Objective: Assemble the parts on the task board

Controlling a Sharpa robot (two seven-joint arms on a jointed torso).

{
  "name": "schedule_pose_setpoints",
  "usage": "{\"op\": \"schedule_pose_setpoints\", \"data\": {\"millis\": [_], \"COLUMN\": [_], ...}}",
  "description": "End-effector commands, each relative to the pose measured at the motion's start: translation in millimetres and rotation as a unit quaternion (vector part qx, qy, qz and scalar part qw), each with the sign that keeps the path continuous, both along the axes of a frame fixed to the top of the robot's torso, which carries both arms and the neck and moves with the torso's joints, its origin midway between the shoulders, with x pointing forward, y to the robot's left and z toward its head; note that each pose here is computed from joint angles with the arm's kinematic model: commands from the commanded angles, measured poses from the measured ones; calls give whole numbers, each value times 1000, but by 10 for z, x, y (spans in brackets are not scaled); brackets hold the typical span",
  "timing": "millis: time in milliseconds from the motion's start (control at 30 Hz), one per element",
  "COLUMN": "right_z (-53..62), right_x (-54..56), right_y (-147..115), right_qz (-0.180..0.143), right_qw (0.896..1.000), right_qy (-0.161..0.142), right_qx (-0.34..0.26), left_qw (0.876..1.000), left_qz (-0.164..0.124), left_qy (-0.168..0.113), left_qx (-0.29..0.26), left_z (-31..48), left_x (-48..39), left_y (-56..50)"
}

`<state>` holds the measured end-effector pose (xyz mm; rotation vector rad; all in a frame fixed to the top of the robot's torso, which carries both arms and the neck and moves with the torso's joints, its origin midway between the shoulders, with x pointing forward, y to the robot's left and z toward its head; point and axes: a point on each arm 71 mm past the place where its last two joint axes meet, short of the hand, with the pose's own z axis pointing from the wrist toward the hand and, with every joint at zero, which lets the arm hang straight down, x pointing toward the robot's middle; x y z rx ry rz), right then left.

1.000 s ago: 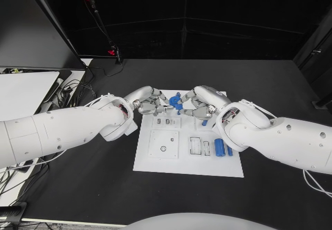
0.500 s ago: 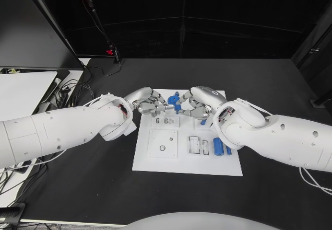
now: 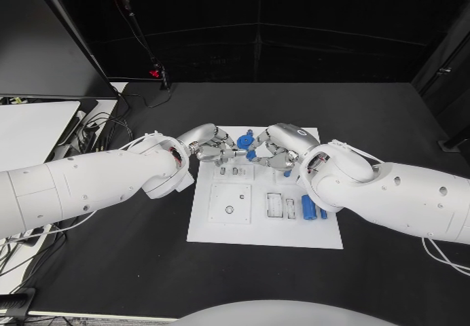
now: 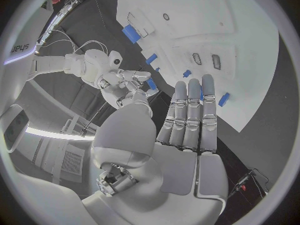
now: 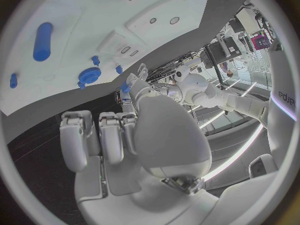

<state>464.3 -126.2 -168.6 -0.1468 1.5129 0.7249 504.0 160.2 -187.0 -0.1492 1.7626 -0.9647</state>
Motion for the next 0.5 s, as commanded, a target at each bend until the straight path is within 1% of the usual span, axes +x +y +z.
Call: {"op": "schedule_pose_setpoints", "data": {"millis": [33, 267, 500], "right_z": [39, 41, 35], "right_x": [-15, -27, -31], "right_y": [9, 6, 9], "right_qz": [5, 7, 8], "right_qw": [1000, 1000, 1000], "right_qy": [-19, -20, -17], "right_qx": [9, 10, 8], "left_qw": [1000, 1000, 1000], "left_qz": [-3, -4, -3], "left_qy": [12, 19, 21], "left_qx": [10, 15, 17], "left_z": [-18, -39, -46], "left_x": [6, 17, 26], "left_y": [-26, -67, -75]}}
